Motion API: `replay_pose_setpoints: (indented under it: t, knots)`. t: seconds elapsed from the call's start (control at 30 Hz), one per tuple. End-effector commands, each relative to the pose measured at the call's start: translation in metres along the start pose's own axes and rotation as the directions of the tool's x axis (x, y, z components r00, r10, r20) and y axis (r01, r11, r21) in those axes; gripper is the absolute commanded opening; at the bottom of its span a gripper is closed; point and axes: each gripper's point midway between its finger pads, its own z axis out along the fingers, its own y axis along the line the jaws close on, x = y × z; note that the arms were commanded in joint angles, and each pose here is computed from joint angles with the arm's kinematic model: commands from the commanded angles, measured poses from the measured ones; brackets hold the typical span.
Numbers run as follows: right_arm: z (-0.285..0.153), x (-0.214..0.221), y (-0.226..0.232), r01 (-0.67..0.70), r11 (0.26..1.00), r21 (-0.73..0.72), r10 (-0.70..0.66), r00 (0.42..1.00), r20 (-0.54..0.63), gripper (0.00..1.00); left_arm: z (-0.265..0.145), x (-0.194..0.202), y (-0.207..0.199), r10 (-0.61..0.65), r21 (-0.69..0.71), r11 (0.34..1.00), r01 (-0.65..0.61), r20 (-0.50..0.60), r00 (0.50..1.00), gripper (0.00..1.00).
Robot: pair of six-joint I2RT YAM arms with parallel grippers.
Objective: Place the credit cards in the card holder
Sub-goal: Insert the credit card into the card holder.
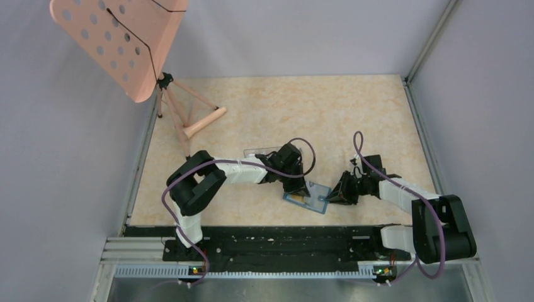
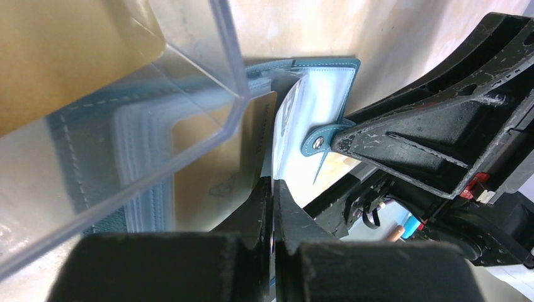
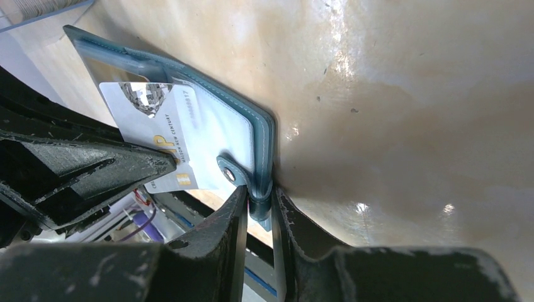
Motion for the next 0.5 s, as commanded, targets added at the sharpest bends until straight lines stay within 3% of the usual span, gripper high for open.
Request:
replay_pose_setpoints:
  t: [0.0,0.2,0.23,0.33,0.47]
  knots:
    - [0.003,0.003,-0.001,0.018,1.000,-0.005,-0.018,1.000,-0.013,0.19,0.007,0.000,0.008,-0.004,-0.016,1.000,0.004,0.013,1.000,0.00]
    - [0.004,0.001,0.000,0.018,1.000,-0.009,-0.019,1.000,-0.011,0.18,0.006,0.008,0.020,0.021,-0.093,0.995,-0.024,-0.026,0.999,0.00]
    - [0.004,0.002,0.000,0.017,1.000,-0.009,-0.017,1.000,-0.013,0.18,0.005,0.008,0.021,0.032,-0.108,0.994,-0.035,-0.029,0.999,0.04]
    - [0.004,0.002,0.000,0.018,1.000,-0.008,-0.018,1.000,-0.013,0.19,0.002,0.007,0.021,0.081,-0.168,0.982,-0.085,-0.031,0.996,0.32]
    - [0.004,0.002,0.000,0.017,1.000,-0.008,-0.017,1.000,-0.013,0.19,0.000,0.001,0.018,0.155,-0.249,0.956,-0.157,-0.031,0.987,0.50]
